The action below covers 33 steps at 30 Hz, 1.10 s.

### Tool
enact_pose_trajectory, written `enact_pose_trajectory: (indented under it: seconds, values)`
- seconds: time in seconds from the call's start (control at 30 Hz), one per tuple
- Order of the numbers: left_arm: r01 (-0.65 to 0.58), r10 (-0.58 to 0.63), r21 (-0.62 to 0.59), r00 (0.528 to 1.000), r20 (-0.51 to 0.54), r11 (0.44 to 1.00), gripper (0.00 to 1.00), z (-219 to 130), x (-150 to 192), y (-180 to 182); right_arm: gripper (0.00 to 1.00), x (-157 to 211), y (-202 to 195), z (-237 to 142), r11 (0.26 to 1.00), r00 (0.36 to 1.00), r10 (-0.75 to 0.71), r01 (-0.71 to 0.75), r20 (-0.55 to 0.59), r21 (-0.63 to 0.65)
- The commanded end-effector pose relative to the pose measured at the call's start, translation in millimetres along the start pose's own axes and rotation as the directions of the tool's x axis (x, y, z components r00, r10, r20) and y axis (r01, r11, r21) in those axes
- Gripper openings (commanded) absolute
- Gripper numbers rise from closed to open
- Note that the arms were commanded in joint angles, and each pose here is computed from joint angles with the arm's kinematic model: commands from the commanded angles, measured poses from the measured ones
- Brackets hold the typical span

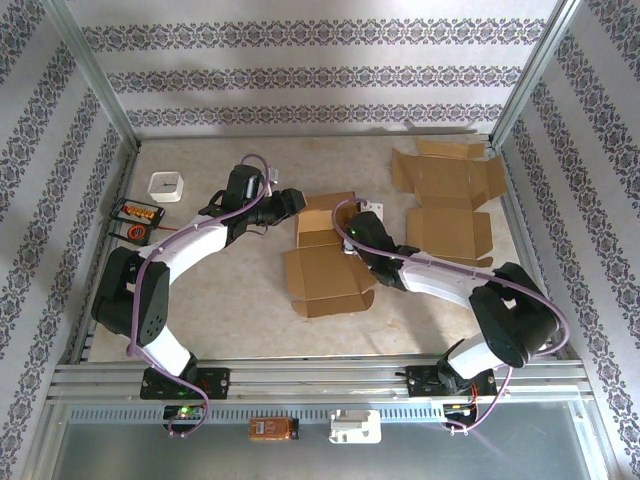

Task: Fold the paper box

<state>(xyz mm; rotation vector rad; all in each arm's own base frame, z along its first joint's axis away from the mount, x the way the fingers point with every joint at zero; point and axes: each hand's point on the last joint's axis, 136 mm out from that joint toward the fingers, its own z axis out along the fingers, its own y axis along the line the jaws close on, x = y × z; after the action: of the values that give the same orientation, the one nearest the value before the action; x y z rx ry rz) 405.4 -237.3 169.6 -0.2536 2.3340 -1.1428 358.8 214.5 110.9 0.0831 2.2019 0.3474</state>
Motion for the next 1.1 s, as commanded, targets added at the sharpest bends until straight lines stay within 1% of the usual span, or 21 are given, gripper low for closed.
enact_pose_trajectory:
  seconds: [0.0,0.17,0.27,0.37,0.43,0.53,0.67,0.73,0.8,0.83,0.9,0.97,1.07]
  values:
    - [-0.001,0.003,0.051,0.999,-0.040,0.999,0.49,8,14,-10,0.14,12,29,8,0.996,0.997,0.030,-0.035,-0.064,-0.079]
    - [0.003,-0.002,0.036,0.999,-0.041,0.999,0.49,7,18,-4,0.20,38,35,24,0.998,0.993,0.013,-0.021,-0.121,-0.064]
    - [-0.011,0.012,0.017,0.999,-0.035,1.000,0.49,4,18,-1,0.31,47,34,26,0.998,0.990,-0.010,0.002,-0.141,-0.063]
    - [-0.027,0.027,-0.005,0.999,-0.027,1.000,0.49,1,17,1,0.38,42,30,17,0.997,0.992,-0.040,0.032,-0.122,-0.067]
    - [-0.034,0.033,-0.015,0.999,-0.027,0.999,0.49,1,16,2,0.42,37,33,7,0.993,0.991,-0.080,0.069,-0.105,-0.099]
    - [-0.042,0.041,-0.025,0.999,-0.025,0.999,0.49,2,15,3,0.52,30,35,-11,0.980,0.986,-0.147,0.135,-0.081,-0.146]
    - [-0.043,0.043,-0.024,0.999,-0.022,0.999,0.49,3,14,3,0.63,19,37,-41,0.958,0.979,-0.204,0.194,-0.027,-0.212]
    - [-0.042,0.042,-0.021,0.999,-0.024,0.999,0.49,5,14,3,0.67,10,40,-58,0.939,0.973,-0.231,0.228,0.018,-0.257]
    - [-0.041,0.041,-0.023,0.999,-0.024,0.999,0.49,5,13,3,0.71,-3,45,-78,0.903,0.956,-0.282,0.293,0.082,-0.313]
    - [-0.042,0.042,-0.023,0.999,-0.026,0.999,0.49,5,13,3,0.73,-10,45,-86,0.888,0.945,-0.308,0.328,0.115,-0.322]
    - [-0.046,0.046,-0.028,0.999,-0.029,0.999,0.49,6,14,4,0.75,-26,40,-103,0.847,0.902,-0.381,0.429,0.203,-0.314]
    - [-0.047,0.046,-0.031,0.999,-0.028,0.998,0.49,6,14,5,0.75,-43,27,-107,0.827,0.860,-0.427,0.497,0.281,-0.262]
    - [-0.046,0.046,-0.028,0.999,-0.025,0.999,0.49,7,13,5,0.75,-53,9,-97,0.797,0.829,-0.476,0.548,0.295,-0.253]
